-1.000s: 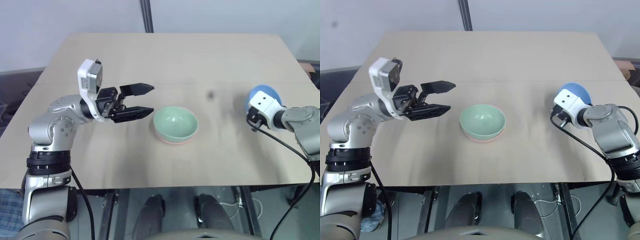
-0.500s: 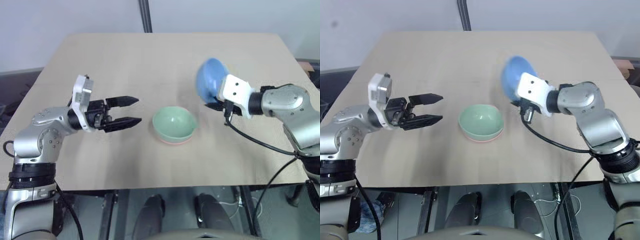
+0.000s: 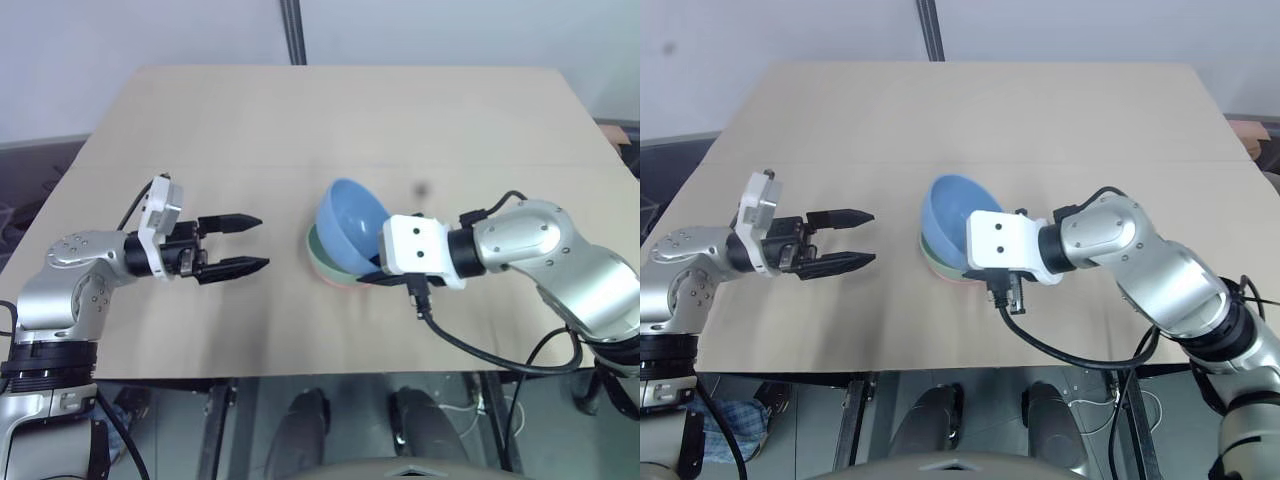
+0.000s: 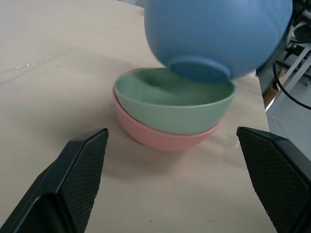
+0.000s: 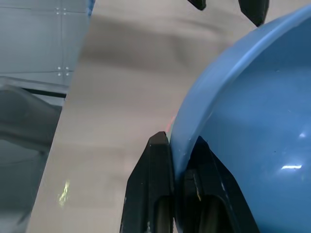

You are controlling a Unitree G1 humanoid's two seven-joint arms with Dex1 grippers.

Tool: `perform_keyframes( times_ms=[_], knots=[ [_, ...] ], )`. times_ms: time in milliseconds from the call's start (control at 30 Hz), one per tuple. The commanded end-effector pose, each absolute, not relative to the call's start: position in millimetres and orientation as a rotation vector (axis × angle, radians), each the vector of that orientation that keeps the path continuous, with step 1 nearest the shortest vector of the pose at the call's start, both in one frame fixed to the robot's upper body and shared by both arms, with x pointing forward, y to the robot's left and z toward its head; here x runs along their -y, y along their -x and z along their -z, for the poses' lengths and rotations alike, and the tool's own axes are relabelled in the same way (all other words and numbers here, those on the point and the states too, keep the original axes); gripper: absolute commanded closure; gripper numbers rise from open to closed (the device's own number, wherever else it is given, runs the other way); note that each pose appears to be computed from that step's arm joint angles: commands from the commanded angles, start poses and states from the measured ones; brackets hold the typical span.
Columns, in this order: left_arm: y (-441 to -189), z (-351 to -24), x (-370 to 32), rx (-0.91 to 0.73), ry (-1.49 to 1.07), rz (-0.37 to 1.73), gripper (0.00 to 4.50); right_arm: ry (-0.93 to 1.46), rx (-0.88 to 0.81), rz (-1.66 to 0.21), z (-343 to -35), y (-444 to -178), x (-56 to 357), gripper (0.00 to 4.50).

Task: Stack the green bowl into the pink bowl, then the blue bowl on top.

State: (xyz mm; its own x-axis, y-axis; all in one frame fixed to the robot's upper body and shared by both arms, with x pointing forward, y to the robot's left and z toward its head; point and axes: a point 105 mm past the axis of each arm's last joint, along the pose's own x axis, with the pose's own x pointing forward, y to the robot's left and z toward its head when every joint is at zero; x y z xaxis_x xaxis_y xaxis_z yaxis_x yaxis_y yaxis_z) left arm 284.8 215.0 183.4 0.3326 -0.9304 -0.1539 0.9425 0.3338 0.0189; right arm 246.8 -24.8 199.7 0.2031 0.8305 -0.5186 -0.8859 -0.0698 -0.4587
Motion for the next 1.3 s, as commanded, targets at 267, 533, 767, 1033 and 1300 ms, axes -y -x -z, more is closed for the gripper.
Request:
perform_keyframes(
  times_ms=[267, 533, 767, 1033, 1300],
  knots=[
    [-281, -193, -216, -0.076, -0.169, 1.196, 0.0, 0.522, 0.028, -1.254, -252, -266, 46, 2.19],
    [-276, -192, -219, -0.051, -0.135, 1.107, 0.0, 0.217, -0.007, -0.981, -230, -267, 156, 2.19],
    [-266, -182, -225, -0.066, -0.135, 1.043, 0.0, 0.231, -0.142, -0.895, -170, -231, 224, 2.19],
    [-262, -176, -235, -0.076, -0.131, 0.969, 0.0, 0.22, -0.136, -0.888, -154, -222, 237, 2.19],
    [-259, -174, -238, -0.062, -0.154, 0.948, 0.0, 0.217, -0.114, -0.9, -152, -227, 235, 2.19]
  ],
)
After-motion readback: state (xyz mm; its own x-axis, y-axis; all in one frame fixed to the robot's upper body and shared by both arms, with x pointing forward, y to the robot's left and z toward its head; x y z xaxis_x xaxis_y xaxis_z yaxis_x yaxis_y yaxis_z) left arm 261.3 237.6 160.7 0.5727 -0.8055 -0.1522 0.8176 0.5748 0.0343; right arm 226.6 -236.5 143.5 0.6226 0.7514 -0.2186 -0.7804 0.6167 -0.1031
